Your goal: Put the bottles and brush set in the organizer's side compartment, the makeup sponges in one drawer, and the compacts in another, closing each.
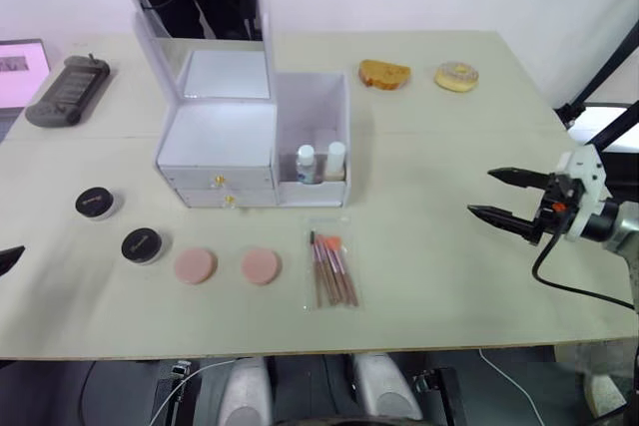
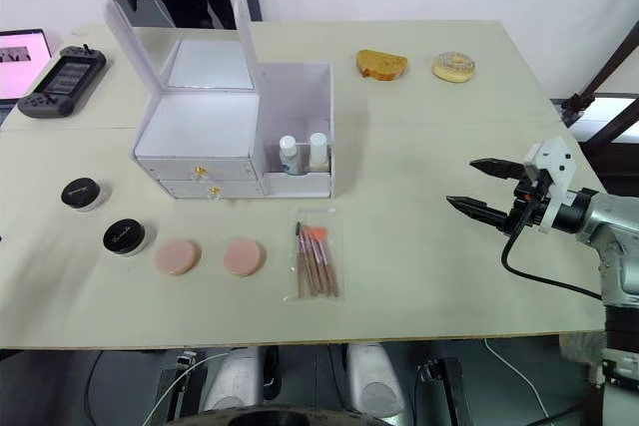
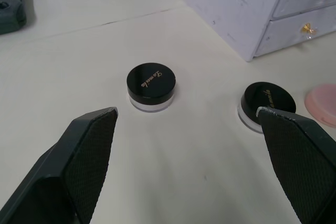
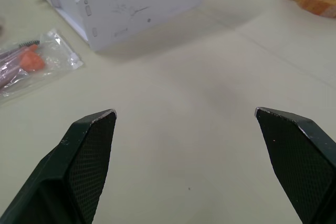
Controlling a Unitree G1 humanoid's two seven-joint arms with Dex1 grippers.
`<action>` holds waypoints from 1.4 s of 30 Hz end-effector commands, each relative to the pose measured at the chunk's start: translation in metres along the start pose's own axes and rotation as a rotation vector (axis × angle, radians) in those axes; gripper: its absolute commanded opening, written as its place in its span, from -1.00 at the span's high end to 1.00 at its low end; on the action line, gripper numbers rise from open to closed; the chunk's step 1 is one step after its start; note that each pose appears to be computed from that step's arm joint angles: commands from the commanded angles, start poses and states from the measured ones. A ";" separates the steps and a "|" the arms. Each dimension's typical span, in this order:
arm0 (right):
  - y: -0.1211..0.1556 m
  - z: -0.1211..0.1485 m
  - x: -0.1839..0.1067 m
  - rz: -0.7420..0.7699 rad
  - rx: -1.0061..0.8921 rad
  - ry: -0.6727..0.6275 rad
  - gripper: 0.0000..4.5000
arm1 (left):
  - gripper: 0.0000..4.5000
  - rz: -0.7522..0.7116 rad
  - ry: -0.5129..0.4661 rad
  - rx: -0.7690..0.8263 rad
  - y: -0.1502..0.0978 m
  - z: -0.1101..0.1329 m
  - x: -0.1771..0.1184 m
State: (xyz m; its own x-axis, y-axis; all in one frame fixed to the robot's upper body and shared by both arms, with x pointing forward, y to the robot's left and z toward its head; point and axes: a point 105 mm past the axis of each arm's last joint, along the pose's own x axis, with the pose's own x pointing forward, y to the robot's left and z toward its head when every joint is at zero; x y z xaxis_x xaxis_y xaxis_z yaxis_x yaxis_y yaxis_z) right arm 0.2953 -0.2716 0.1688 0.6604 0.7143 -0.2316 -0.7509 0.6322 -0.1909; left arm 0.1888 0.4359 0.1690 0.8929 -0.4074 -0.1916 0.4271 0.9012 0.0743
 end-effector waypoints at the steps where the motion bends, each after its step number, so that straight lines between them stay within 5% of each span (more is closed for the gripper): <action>1: 0.016 0.030 0.005 0.094 0.008 -0.071 -1.00 | -1.00 -0.091 -0.050 0.042 -0.014 0.019 0.008; 11: 0.093 0.052 0.041 0.414 0.113 0.022 -1.00 | -1.00 -0.364 -0.094 0.097 -0.101 0.045 0.056; 17: 0.110 0.066 0.051 0.428 0.104 0.010 -1.00 | -1.00 -0.510 -0.045 0.011 -0.154 0.053 0.088; 21: 0.112 0.064 0.053 0.383 0.103 0.057 -1.00 | -1.00 -0.477 -0.031 -0.172 -0.174 0.068 0.120; 23: 0.112 0.062 0.053 0.352 0.096 0.057 -1.00 | -1.00 -0.495 0.094 -0.141 -0.195 0.064 0.134; 26: 0.120 0.056 0.050 0.391 0.149 0.106 -1.00 | -0.68 -0.596 0.197 -0.161 -0.226 0.068 0.142; 29: 0.121 0.053 0.050 0.376 0.186 0.134 -1.00 | 0.03 -0.699 0.211 -0.235 -0.246 0.085 0.148; 33: 0.124 0.039 0.052 0.348 0.262 0.227 -1.00 | 0.97 -0.804 0.436 -0.299 -0.269 0.075 0.150; 42: 0.121 0.015 0.062 0.237 0.448 0.369 -1.00 | 0.99 -0.737 0.589 -0.424 -0.288 0.047 0.184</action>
State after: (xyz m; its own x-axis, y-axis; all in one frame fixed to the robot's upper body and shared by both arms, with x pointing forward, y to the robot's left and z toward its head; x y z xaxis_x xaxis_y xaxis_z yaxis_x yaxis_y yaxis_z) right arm 0.2447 -0.1439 0.1458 0.3538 0.7727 -0.5270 -0.7704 0.5603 0.3043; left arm 0.2360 0.0996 0.1590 0.1670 -0.8472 -0.5044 0.6565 0.4772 -0.5842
